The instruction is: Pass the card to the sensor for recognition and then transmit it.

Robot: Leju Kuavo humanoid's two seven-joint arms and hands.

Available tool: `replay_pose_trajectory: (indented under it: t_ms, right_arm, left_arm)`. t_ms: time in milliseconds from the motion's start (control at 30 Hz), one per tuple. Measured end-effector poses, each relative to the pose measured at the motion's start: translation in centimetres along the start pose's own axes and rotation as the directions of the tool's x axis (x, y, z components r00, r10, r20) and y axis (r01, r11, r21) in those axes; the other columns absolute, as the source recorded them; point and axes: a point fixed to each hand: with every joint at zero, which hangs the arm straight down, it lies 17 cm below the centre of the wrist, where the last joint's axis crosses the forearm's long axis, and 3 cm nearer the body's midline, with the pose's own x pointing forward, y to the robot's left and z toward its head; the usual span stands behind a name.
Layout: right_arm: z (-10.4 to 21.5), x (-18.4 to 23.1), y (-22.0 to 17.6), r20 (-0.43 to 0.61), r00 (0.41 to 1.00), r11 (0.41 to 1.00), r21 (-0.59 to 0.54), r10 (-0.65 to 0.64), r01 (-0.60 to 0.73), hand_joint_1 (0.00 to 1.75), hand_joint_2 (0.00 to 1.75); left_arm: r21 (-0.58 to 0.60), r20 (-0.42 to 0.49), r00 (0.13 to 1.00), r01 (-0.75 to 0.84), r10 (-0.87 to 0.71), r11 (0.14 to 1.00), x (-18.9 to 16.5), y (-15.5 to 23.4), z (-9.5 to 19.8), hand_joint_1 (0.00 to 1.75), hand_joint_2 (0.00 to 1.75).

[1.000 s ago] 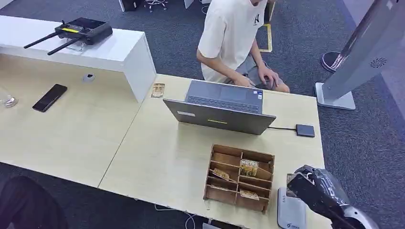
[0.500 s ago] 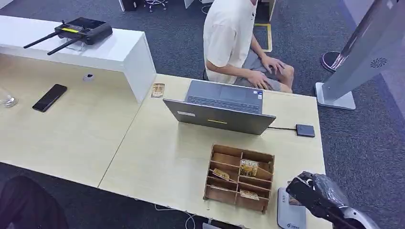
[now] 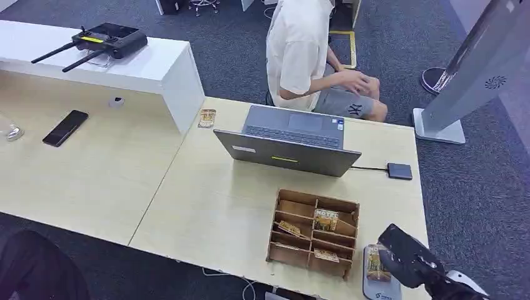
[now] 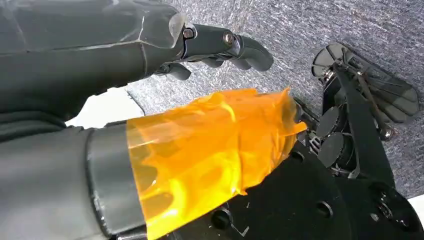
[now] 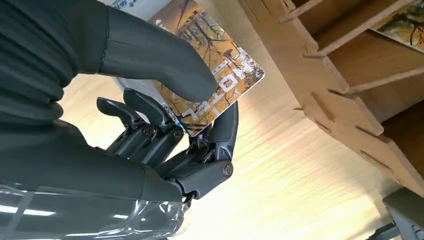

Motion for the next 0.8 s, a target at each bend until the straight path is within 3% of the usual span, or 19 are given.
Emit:
replay_pose_trajectory:
  t_ms: [800]
  right_arm:
    - [-0.5,-2.9,-1.6,-0.077,0.996,0.999,-0.005,0.048,-0.049,1.75,1.75]
  left_arm:
    - [-0.006,-0.003,1.000,0.008,-0.008,1.000,0.4,0.2,-0.1,0.00,0.00]
